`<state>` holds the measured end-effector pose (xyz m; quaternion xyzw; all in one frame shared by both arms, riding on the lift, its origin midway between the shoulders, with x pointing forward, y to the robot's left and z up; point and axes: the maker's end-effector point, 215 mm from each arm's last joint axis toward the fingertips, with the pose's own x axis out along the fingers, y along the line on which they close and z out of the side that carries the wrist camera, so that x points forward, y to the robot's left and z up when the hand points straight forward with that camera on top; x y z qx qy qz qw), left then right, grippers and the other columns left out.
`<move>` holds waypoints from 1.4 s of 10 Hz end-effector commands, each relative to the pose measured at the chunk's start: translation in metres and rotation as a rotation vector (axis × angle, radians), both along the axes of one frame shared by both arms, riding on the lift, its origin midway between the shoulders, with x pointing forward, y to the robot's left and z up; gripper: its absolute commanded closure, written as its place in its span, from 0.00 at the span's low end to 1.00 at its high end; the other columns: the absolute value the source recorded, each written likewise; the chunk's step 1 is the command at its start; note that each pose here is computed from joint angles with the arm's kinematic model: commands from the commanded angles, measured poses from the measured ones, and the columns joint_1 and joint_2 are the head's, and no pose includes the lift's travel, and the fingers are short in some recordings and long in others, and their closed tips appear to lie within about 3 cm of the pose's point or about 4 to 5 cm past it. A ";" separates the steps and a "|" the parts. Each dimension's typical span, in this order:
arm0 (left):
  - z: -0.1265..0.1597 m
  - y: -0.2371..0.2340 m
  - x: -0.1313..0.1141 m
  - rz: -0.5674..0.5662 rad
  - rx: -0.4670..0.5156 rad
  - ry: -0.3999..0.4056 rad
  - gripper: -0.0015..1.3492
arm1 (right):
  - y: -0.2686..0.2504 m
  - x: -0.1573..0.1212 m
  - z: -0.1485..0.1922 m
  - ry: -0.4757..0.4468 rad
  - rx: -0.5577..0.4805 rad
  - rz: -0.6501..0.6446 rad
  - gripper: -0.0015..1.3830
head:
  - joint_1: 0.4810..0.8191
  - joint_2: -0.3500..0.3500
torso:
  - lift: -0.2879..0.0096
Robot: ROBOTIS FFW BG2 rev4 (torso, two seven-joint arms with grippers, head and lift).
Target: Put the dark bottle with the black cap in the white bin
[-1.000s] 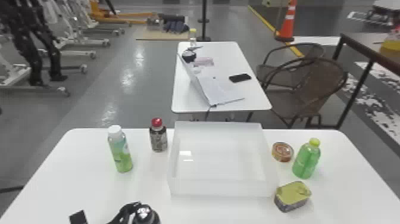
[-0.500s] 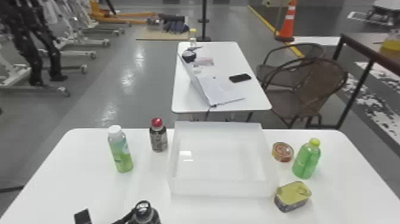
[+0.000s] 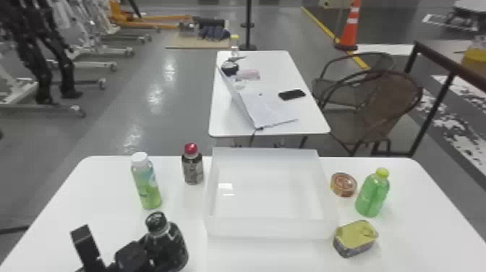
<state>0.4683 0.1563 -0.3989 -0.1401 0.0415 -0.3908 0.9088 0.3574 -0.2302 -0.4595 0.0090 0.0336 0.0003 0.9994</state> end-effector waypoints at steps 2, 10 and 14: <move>0.071 -0.036 0.031 -0.064 0.005 -0.059 0.75 | 0.000 0.000 0.000 0.000 0.000 0.000 0.07 | 0.20 0.50 | 0.63; 0.059 -0.196 0.086 -0.251 0.186 -0.179 0.75 | -0.003 0.006 -0.003 0.000 0.008 -0.006 0.07 | 0.20 0.50 | 0.63; 0.054 -0.199 0.105 -0.220 0.291 -0.266 0.49 | -0.003 0.007 -0.002 -0.003 0.007 -0.004 0.07 | 0.20 0.50 | 0.63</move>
